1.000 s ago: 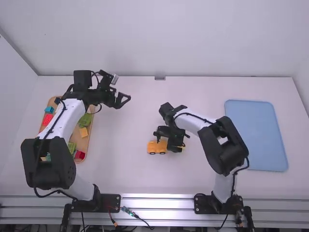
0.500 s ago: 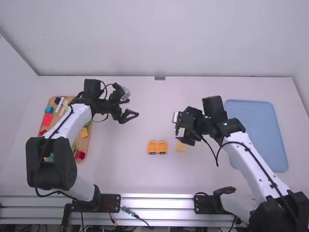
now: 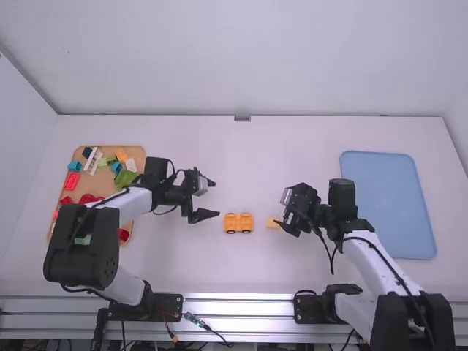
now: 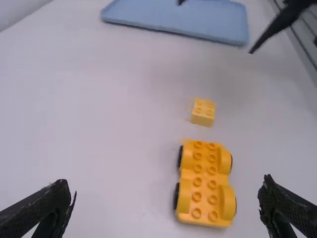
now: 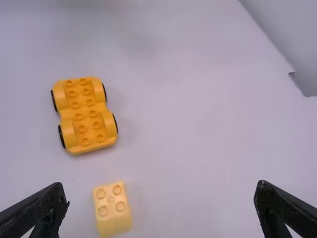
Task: Assemble lego blocks to make yellow taxi
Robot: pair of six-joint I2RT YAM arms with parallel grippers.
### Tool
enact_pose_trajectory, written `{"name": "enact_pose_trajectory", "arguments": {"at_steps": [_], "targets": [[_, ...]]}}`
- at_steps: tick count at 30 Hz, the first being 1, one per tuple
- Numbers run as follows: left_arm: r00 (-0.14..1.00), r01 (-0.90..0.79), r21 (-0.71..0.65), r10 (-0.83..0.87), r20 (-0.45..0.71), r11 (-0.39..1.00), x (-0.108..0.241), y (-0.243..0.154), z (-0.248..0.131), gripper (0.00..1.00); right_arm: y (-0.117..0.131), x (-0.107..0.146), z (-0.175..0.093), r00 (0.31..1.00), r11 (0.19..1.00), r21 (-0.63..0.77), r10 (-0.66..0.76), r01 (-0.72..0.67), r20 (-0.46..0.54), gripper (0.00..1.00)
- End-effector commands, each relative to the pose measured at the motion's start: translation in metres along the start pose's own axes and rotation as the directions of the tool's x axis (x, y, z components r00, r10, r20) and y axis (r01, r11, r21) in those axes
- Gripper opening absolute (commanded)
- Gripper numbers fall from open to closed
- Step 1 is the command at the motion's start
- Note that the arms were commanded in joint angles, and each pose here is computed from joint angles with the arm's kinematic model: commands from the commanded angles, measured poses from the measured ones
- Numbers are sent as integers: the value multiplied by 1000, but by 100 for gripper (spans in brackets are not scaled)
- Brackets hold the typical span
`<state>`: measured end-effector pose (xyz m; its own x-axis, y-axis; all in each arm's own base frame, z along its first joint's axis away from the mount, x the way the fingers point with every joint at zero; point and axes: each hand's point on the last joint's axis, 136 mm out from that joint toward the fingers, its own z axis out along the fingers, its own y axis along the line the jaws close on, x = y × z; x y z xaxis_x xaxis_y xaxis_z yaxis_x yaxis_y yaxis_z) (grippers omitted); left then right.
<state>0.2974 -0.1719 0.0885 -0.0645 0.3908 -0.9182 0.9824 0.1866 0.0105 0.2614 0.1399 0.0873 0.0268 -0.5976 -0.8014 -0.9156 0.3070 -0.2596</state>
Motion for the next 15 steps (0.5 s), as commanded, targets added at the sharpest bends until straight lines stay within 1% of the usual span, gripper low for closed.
{"name": "enact_pose_trajectory", "arguments": {"at_steps": [1, 3, 5, 8, 11, 14, 15], "targets": [[997, -78, 52, 79, -5, 996, 3, -24, 18, 99, 19, 7, 11, 998, 994, -99, 46, -42, 43, 99], [993, -114, 60, 114, 17, 992, 2, -31, 23, 99, 24, 11, 16, 998, 991, -129, 34, -26, 56, 99], [990, -134, 62, 131, 49, 989, 1, -39, 30, 99, 24, 19, 23, 996, 987, -154, 63, -51, 69, 99], [992, -121, 34, 120, 42, 992, 7, -41, 36, 99, 21, 29, 31, 991, 980, -178, 107, -91, 81, 99], [993, -113, 26, 112, 46, 993, 11, -42, 39, 99, 22, 34, 35, 988, 974, -206, 119, -96, 100, 100], [996, -78, 33, 76, 51, 996, 21, -39, 46, 99, 22, 47, 41, 988, 969, -221, 130, -109, 82, 92], [997, -63, 35, 62, 48, 997, 23, -37, 47, 99, 23, 50, 42, 988, 968, -224, 135, -116, 74, 92]]}}
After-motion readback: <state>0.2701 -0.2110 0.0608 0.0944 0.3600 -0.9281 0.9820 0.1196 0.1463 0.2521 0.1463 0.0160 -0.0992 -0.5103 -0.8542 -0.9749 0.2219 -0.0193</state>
